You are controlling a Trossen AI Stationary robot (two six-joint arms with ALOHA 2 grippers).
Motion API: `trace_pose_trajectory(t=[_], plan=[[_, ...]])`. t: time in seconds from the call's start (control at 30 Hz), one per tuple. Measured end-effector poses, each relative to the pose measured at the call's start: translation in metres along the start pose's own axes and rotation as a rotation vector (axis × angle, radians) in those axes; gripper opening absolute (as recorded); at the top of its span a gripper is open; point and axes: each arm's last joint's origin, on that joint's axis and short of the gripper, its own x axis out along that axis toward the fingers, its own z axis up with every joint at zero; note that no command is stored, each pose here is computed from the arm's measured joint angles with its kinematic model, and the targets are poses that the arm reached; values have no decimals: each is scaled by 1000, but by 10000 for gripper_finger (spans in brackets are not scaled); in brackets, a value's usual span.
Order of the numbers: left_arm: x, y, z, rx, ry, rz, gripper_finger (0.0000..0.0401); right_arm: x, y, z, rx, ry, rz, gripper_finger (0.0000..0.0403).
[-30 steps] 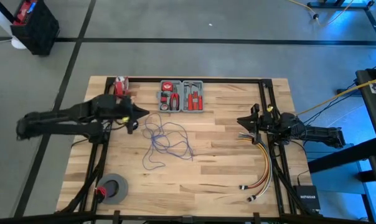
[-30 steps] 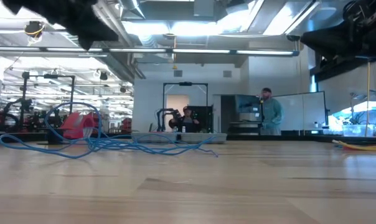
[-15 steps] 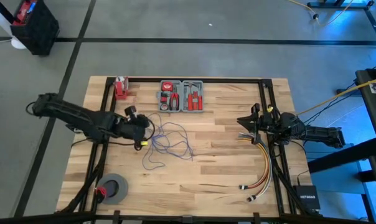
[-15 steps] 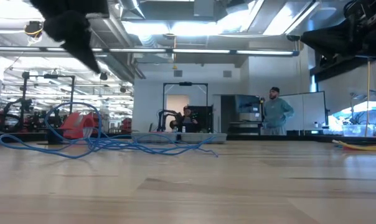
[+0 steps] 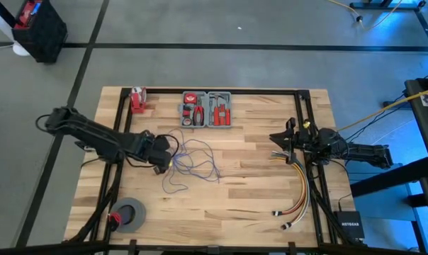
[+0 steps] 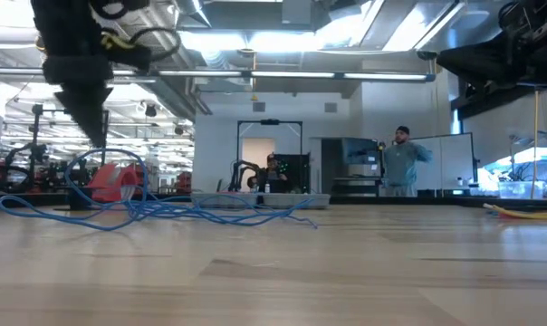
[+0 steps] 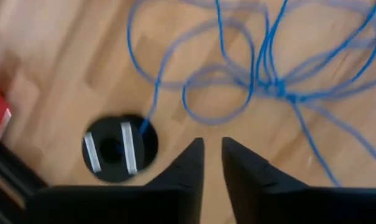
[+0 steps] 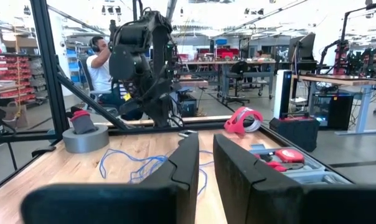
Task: Coil cords
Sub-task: Coil the blue wire into the black spool
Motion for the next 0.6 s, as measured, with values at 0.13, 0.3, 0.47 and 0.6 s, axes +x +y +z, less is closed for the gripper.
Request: trace_pose_trajectory(t=[0.13,0.3,0.47,0.6], plan=[[4,4,-7,-11,111,65,109,0,0,0,0,2,0,53],[9,6,-12,-18,185,159,131,0,0,-1,0,8,1,53],[24,-6,-7,0,202,182,131,0,0,-1,0,13,0,53],[41,-13,-9,54,246,294,131,0,0,-3,0,27,-1,53]])
